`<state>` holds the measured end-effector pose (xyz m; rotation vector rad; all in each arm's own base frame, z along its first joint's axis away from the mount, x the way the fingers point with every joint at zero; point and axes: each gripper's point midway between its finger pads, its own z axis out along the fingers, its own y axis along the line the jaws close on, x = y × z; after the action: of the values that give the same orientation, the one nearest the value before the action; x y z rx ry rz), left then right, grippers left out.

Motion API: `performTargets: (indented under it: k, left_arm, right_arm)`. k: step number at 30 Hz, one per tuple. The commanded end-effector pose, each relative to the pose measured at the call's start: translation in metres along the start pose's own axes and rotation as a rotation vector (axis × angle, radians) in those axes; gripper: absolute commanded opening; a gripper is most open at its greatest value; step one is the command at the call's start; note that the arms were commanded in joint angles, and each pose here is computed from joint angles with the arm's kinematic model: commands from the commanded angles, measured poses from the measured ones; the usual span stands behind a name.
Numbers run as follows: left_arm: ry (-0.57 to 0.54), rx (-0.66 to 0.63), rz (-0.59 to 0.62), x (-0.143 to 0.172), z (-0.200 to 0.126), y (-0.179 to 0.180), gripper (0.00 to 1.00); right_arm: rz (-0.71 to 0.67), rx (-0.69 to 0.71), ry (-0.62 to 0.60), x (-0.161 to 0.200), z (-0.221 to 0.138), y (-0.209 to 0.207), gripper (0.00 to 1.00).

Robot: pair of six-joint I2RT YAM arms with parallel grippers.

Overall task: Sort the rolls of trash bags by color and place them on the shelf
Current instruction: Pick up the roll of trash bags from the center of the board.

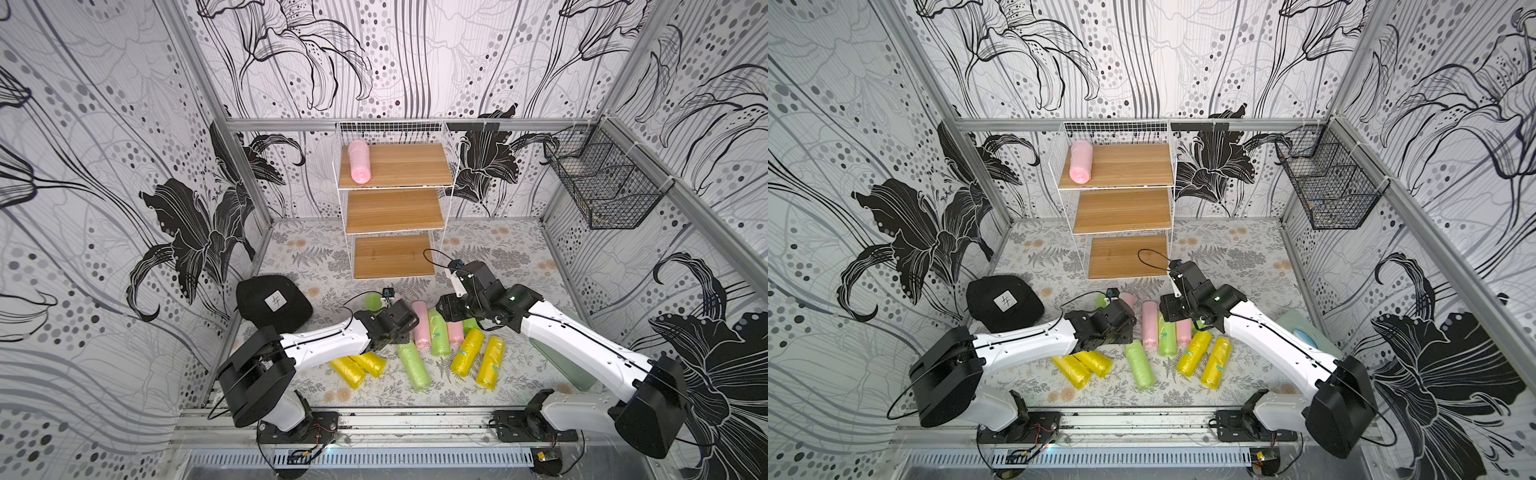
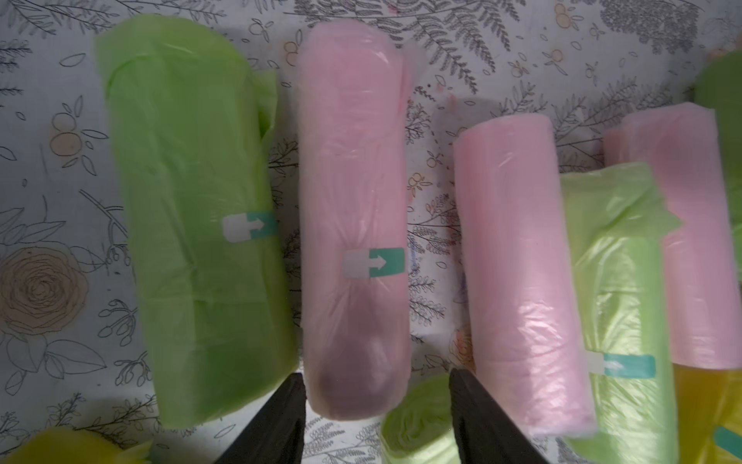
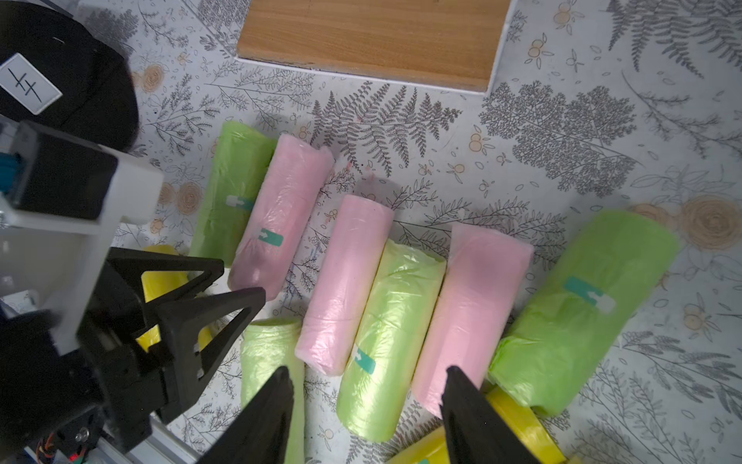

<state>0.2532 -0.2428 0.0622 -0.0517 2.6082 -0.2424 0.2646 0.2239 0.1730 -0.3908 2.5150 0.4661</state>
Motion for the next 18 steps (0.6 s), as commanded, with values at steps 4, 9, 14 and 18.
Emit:
performTargets:
  k: [4, 9, 14, 18]
  left_arm:
    - [-0.079, -0.015, -0.024, -0.004, 0.021, -0.004, 0.60]
    - [-0.120, 0.014, -0.013, -0.004, 0.031, -0.010, 0.59]
    - [-0.213, 0.011, -0.003, -0.013, 0.041, -0.009, 0.59]
    - [-0.276, 0.029, 0.014, -0.019, 0.048, -0.011, 0.61]
  right_arm:
    - [-0.020, -0.013, 0.027, 0.007, 0.007, 0.001, 0.63]
    - [-0.020, -0.008, 0.030, 0.008, 0.009, 0.000, 0.63]
    - [-0.025, 0.000, 0.036, 0.009, 0.010, -0.002, 0.63]
    - [-0.034, 0.008, 0.029, 0.009, 0.009, -0.003, 0.63]
